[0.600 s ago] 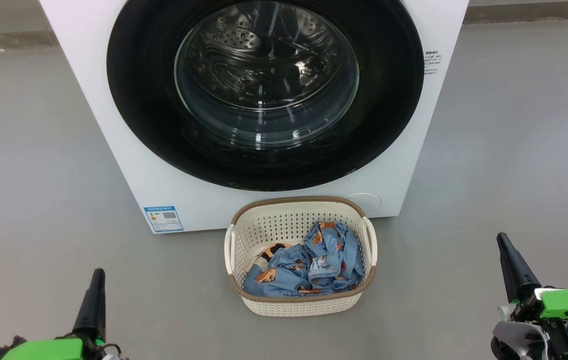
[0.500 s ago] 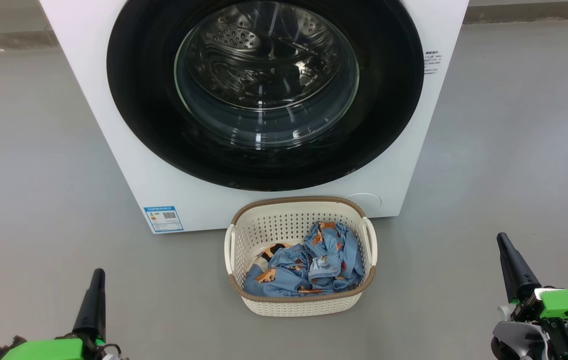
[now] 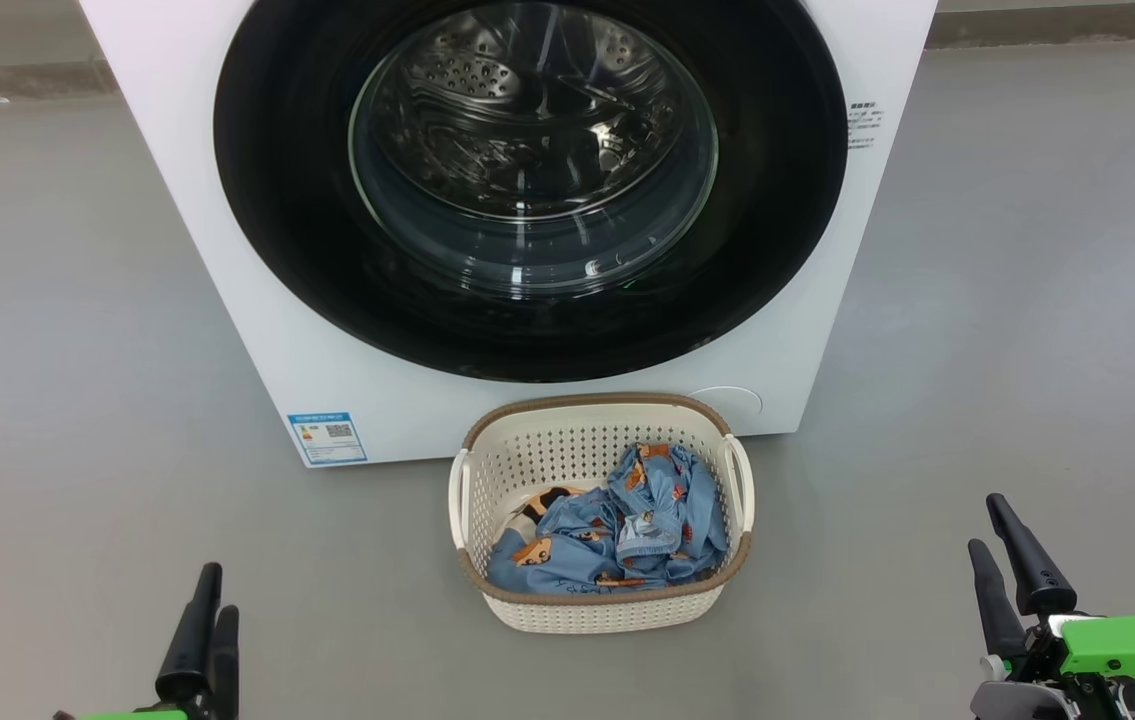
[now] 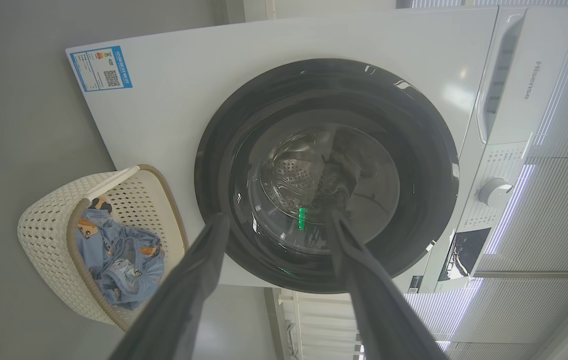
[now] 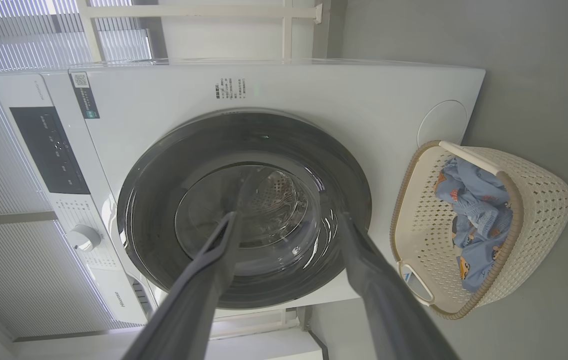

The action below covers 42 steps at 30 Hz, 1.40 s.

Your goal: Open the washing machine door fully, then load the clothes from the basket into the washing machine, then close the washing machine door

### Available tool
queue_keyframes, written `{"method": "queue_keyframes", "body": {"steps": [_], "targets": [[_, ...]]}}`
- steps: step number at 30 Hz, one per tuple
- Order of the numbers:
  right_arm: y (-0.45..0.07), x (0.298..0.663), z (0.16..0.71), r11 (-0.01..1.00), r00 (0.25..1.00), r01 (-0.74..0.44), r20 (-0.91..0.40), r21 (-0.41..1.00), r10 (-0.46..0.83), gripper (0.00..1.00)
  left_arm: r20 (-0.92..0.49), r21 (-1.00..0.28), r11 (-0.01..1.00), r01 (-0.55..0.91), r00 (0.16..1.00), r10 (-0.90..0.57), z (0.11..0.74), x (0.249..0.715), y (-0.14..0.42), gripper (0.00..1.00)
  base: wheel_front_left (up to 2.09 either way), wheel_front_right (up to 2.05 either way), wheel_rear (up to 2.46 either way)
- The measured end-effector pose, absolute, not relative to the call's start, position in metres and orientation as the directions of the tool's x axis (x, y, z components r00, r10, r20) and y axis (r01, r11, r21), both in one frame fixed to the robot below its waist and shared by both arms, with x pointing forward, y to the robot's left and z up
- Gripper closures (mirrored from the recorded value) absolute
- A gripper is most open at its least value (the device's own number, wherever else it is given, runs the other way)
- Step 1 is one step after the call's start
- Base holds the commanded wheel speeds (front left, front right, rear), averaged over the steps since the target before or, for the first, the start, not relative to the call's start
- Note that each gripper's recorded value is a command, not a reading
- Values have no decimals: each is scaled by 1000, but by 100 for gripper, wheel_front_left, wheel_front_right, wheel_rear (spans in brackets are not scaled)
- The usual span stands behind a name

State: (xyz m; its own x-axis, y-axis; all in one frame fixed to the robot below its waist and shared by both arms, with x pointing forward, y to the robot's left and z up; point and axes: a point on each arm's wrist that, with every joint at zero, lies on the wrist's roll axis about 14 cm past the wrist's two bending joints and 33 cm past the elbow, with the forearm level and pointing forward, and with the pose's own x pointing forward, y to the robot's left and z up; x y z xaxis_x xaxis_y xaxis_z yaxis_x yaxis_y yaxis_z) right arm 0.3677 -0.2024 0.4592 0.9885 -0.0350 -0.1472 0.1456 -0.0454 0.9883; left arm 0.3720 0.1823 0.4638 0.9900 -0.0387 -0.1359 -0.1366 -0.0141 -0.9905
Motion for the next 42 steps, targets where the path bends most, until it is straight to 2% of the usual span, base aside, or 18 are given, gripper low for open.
{"method": "queue_keyframes", "body": {"steps": [8,23,32,42], "targets": [[-199,369,463,-45,990,135,-136,990,-33,0,-128,-991,-36,-129,991,-23,466,373,183,0,0,0,0],[-195,380,488,-18,998,60,-61,998,-31,0,-102,-995,-8,-102,995,-16,475,380,178,0,0,0,0],[-192,383,497,34,999,35,-34,999,-30,0,-78,-993,87,-75,996,-31,484,386,170,0,0,0,0],[-184,392,511,191,1000,-9,6,982,13,0,-51,-971,234,-41,998,-38,493,392,167,0,0,0,0]]}}
